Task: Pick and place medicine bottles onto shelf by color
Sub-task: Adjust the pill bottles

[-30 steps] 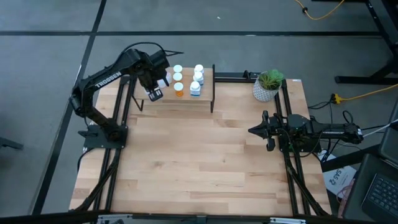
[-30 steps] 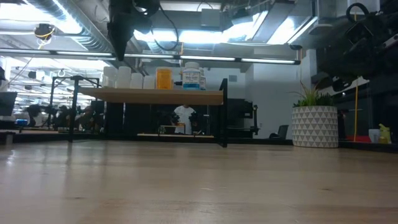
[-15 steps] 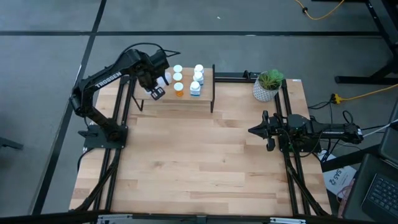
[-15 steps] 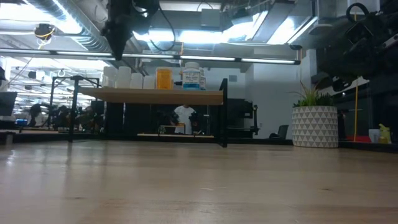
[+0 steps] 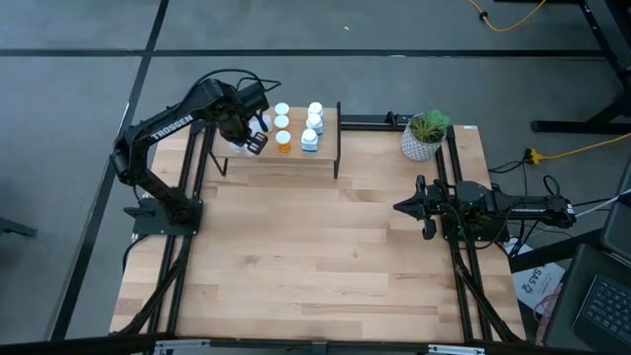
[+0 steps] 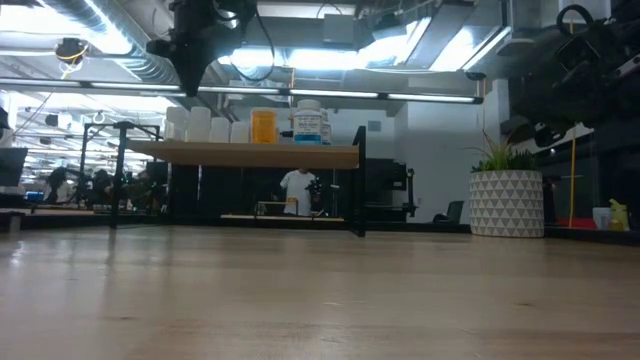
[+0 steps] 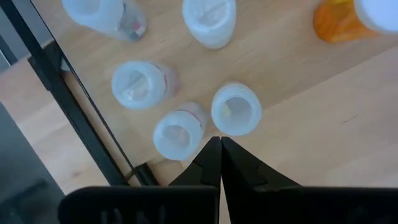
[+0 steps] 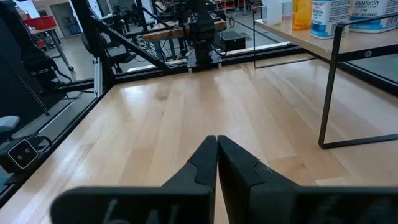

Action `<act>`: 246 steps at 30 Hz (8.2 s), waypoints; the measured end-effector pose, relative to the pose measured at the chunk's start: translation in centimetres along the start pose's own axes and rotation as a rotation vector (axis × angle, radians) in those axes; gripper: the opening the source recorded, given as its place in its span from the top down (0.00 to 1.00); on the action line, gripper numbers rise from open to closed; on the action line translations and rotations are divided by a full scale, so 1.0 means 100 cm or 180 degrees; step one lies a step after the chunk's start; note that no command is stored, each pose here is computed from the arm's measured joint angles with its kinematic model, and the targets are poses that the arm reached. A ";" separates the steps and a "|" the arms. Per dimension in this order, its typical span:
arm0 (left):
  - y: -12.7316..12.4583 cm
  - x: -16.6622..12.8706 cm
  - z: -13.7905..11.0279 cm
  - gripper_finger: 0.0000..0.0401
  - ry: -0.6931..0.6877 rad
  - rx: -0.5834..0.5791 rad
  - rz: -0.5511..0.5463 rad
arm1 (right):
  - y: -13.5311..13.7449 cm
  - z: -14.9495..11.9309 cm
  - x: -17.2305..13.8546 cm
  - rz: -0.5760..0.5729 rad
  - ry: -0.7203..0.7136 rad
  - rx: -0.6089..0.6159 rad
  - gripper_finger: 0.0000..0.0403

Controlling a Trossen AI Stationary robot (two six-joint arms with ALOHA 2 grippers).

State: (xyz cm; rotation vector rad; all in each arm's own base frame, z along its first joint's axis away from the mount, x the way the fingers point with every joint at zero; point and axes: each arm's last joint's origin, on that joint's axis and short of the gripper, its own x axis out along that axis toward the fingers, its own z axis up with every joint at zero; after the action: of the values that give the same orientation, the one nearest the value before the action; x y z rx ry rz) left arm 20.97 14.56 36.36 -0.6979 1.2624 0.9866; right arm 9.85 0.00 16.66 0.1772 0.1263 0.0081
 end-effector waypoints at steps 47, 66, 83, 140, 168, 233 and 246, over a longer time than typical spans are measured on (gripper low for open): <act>-0.018 -0.003 -0.009 1.00 -0.0230 -0.0590 0.0181 | 0.000 0.000 0.000 0.0000 -0.0001 0.0000 0.96; -0.014 0.013 -0.009 1.00 -0.0138 -0.0616 0.0390 | 0.000 0.000 0.000 0.0000 -0.0001 0.0000 0.96; -0.015 0.022 -0.004 1.00 -0.0136 -0.0633 0.0398 | 0.000 0.000 0.000 0.0001 0.0000 0.0000 0.96; -0.011 0.033 0.037 1.00 -0.0601 -0.0402 0.0307 | 0.000 0.000 0.000 0.0000 0.0000 0.0000 0.96; -0.029 0.033 0.063 1.00 -0.0671 0.0346 -0.0145 | 0.000 0.000 0.000 0.0001 0.0000 0.0000 0.96; -0.013 0.036 0.073 1.00 -0.0650 0.0209 0.0482 | 0.000 0.000 0.000 0.0001 -0.0001 0.0000 0.96; -0.011 0.012 0.071 1.00 -0.0971 0.0268 0.0964 | 0.000 0.000 0.000 0.0001 -0.0001 -0.0001 0.96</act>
State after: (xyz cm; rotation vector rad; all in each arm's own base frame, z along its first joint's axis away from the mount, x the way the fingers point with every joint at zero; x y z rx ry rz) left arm 25.13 20.56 36.55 -0.2796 1.1495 1.2276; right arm 9.85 0.00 16.66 0.1770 0.1261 0.0083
